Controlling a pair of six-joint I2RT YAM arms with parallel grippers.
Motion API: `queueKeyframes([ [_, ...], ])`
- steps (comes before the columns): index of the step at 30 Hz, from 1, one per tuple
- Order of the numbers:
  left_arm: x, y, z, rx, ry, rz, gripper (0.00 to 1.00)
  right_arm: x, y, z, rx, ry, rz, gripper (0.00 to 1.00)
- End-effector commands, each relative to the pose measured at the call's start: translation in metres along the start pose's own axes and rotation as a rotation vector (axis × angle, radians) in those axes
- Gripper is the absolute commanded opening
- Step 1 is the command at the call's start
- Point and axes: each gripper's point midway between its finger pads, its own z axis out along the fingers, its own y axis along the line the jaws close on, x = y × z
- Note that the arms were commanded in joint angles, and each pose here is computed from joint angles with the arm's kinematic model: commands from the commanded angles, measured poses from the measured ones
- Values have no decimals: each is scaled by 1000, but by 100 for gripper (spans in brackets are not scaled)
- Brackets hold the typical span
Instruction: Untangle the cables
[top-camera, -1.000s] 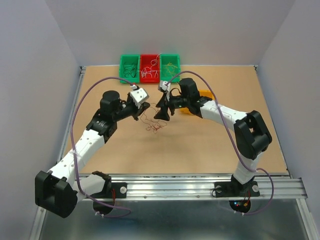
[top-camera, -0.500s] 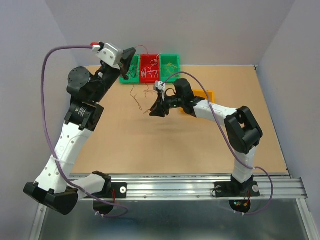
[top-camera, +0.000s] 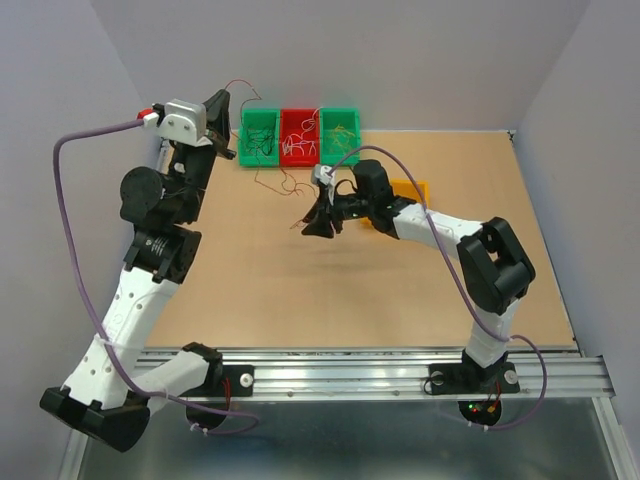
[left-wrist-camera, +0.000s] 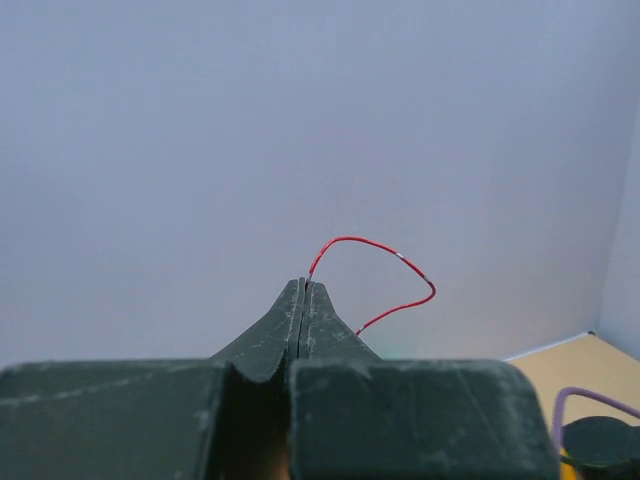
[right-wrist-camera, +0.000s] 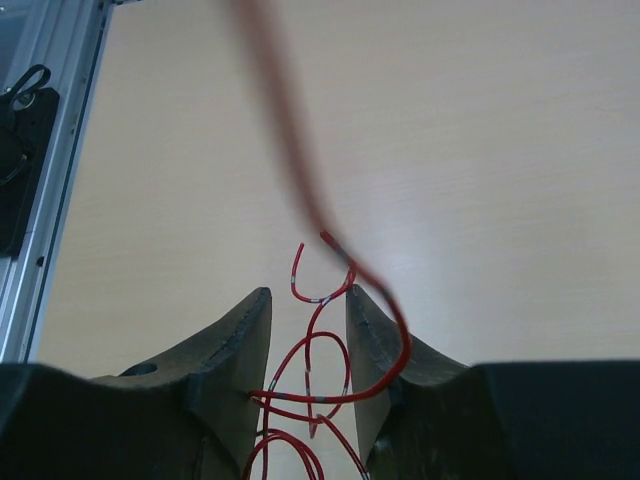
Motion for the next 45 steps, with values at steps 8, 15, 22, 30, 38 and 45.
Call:
queueKeyframes([
  [8,90,-3,-5,-17,149,28,0,-43,11,-18,63,-81,-119,88],
  [15,139,-34,-25,121,231,-40,0,-55,2,-26,158,-143,-139,88],
  [22,161,-56,-33,229,281,-83,0,-65,-20,-31,296,-222,-146,88],
  [30,187,-53,-33,204,340,-60,0,-61,-38,-17,302,-221,-105,89],
  [38,189,-48,-36,177,351,-54,0,-59,-63,-20,423,-227,-67,87],
  [45,208,-45,-37,158,392,-35,0,-56,-53,-25,406,-212,-95,90],
])
